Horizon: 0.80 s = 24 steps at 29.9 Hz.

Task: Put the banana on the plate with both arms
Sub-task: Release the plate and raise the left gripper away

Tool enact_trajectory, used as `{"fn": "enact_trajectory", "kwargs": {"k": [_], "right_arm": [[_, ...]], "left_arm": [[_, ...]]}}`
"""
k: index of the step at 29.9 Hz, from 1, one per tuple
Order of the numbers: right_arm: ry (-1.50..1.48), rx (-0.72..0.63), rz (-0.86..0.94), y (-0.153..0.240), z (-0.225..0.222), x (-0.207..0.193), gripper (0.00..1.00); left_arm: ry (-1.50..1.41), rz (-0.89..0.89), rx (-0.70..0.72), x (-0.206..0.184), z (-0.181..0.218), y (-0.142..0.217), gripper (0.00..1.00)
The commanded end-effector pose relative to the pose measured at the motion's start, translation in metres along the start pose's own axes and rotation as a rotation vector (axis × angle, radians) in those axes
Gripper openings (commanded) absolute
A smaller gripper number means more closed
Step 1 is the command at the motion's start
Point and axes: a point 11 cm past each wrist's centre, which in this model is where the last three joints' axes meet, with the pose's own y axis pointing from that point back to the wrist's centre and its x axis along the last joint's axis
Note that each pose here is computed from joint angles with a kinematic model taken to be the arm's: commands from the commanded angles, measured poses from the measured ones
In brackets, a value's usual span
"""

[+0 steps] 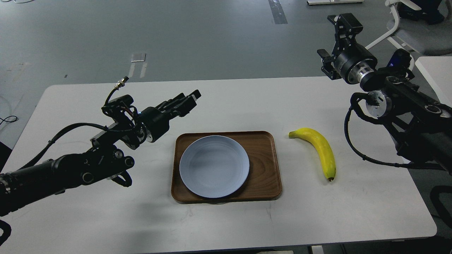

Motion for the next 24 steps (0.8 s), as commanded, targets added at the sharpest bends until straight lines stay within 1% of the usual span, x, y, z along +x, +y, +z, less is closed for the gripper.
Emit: {"fn": "enact_trajectory", "kwargs": {"k": [1,2,4,7,10,12,14,16,18,19,21,24], "right_arm": [[0.393,0.028,-0.087,0.016,0.0,0.006,1.0],[0.575,0.049,-0.128,0.024,0.003,0.011,1.0],[0.779,0.101,-0.186,0.036,0.002,0.017,1.0],[0.905,0.116,-0.211,0.055,0.006,0.026,1.0],[0.952,0.062,-0.266,0.077,0.024,0.03,1.0],[0.967,0.041,-0.279,0.083,0.029,0.033,1.0],[0.98,0.02,-0.289,0.088,0.036,0.035,1.0],[1.001,0.01,-0.272,0.092,0.043,0.038,1.0],[1.01,-0.005,-0.27,0.097,0.046,0.044,1.0],[1.009,-0.019,-0.258,0.101,0.046,0.05,1.0],[1.011,-0.025,-0.269,0.106,0.046,0.051,1.0],[1.001,0.01,-0.274,0.11,0.032,0.046,1.0]], "left_arm": [[0.112,0.135,-0.014,0.052,0.018,-0.013,0.98],[0.143,0.175,-0.015,0.067,0.021,-0.014,0.98],[0.171,0.222,-0.003,0.086,0.017,-0.01,0.98],[0.212,0.268,-0.003,0.102,0.018,-0.009,0.98],[0.316,0.299,0.003,0.114,0.018,-0.009,0.98],[0.386,0.315,0.02,0.119,0.015,-0.008,0.98],[0.53,0.321,0.072,0.124,0.008,-0.008,0.98],[0.726,0.296,0.185,0.123,-0.007,-0.004,0.98],[0.808,0.284,0.225,0.124,-0.013,-0.001,0.98],[0.869,0.283,0.234,0.127,-0.015,0.001,0.98],[0.918,0.281,0.24,0.127,-0.019,0.005,0.98],[0.944,0.286,0.258,0.122,-0.028,0.011,0.98]]}}
